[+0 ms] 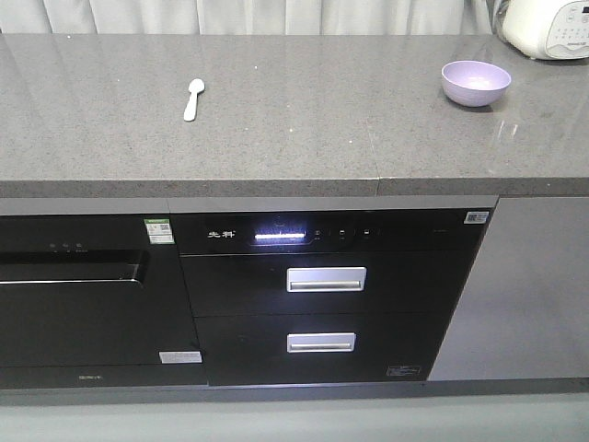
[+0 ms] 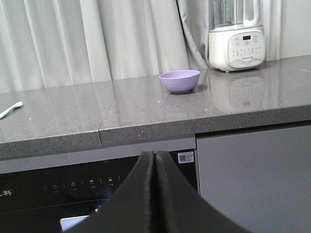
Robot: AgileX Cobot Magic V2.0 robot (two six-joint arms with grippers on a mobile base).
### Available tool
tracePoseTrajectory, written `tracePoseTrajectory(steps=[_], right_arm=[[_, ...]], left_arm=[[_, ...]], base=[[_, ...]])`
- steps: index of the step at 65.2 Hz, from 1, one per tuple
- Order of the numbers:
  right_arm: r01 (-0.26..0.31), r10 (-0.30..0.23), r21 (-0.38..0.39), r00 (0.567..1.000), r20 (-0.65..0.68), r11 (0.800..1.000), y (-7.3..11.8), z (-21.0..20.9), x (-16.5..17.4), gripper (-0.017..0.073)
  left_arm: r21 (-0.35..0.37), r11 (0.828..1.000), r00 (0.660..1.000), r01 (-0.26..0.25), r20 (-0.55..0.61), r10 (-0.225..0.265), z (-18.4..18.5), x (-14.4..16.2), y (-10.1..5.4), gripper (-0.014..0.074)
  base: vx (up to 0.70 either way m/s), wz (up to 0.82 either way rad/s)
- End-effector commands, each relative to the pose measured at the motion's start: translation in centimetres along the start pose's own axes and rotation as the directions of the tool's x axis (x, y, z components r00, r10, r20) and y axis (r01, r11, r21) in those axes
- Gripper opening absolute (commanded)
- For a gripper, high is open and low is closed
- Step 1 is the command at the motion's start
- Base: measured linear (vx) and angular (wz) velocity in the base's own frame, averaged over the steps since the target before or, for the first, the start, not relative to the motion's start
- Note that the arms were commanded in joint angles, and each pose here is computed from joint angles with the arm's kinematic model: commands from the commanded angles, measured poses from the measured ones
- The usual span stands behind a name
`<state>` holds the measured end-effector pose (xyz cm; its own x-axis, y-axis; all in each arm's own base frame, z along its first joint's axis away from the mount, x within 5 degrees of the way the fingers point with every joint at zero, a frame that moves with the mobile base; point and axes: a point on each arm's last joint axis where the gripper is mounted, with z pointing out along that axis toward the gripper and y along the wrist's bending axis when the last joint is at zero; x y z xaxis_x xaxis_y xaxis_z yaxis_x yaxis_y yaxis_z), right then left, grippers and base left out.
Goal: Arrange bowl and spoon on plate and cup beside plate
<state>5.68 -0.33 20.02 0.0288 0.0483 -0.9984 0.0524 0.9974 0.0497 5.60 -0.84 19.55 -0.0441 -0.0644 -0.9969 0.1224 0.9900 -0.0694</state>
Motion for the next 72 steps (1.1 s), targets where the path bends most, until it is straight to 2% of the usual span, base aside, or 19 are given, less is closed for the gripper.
tracePoseTrajectory(steps=[1, 72], right_arm=[[0.012, -0.011, -0.01, 0.997, 0.07, 1.0, 0.1, -0.05, -0.25, -0.0005], [0.012, -0.011, -0.01, 0.997, 0.07, 1.0, 0.1, -0.05, -0.25, -0.0005]], left_arm=[[-0.02, 1.0, 0.998, 0.011, 0.063, -0.01, -0.02, 0.11, 0.23, -0.0006], [-0.02, 1.0, 0.998, 0.011, 0.063, -0.01, -0.02, 0.11, 0.23, -0.0006]], base=[[0.01, 0.0], [0.03, -0.02]])
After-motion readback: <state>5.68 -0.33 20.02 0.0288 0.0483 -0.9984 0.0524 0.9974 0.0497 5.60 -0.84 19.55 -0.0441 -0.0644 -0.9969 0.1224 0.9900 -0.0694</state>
